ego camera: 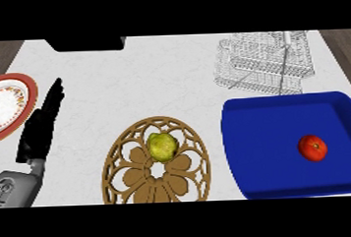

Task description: Pick the tomato from the tray and place it in the tiered basket

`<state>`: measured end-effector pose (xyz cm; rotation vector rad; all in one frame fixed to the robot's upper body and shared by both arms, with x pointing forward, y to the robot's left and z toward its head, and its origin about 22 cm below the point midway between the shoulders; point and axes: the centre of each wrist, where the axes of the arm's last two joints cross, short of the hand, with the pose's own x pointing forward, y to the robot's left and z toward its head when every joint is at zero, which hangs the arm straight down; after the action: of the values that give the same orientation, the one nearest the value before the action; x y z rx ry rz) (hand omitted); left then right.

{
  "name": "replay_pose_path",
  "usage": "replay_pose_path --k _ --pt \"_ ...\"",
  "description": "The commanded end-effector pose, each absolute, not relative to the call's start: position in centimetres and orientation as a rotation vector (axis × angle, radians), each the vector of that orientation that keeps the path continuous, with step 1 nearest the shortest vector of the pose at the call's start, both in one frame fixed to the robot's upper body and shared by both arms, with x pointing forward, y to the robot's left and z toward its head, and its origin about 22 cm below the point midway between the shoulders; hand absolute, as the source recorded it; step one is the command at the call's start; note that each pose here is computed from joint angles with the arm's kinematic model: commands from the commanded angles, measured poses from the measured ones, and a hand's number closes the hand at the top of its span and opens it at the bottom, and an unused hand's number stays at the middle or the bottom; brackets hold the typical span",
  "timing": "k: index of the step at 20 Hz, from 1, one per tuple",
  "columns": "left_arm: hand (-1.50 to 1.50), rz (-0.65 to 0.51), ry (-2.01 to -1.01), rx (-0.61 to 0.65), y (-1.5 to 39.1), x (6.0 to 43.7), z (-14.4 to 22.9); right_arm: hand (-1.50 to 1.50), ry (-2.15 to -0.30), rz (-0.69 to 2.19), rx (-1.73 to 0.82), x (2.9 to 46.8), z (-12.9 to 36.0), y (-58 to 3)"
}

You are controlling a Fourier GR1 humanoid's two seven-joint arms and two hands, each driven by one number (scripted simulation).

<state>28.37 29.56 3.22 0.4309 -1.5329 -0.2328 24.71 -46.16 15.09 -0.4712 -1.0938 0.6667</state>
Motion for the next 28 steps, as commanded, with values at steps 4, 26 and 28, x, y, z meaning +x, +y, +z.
replay_pose_path --k 4,26,28 --pt "0.0 -0.234 -1.551 0.429 30.1 28.5 3.0 -1.5 -0.931 0.692 -0.489 27.9 15.5 -43.8" --pt "0.0 -0.23 -1.533 0.437 29.3 27.5 3.2 -1.5 -0.732 0.88 -0.563 26.4 9.6 -39.1" --pt "0.0 -0.245 -1.52 0.448 30.2 27.3 3.1 -1.5 -0.735 0.897 -0.606 26.5 9.7 -38.0"
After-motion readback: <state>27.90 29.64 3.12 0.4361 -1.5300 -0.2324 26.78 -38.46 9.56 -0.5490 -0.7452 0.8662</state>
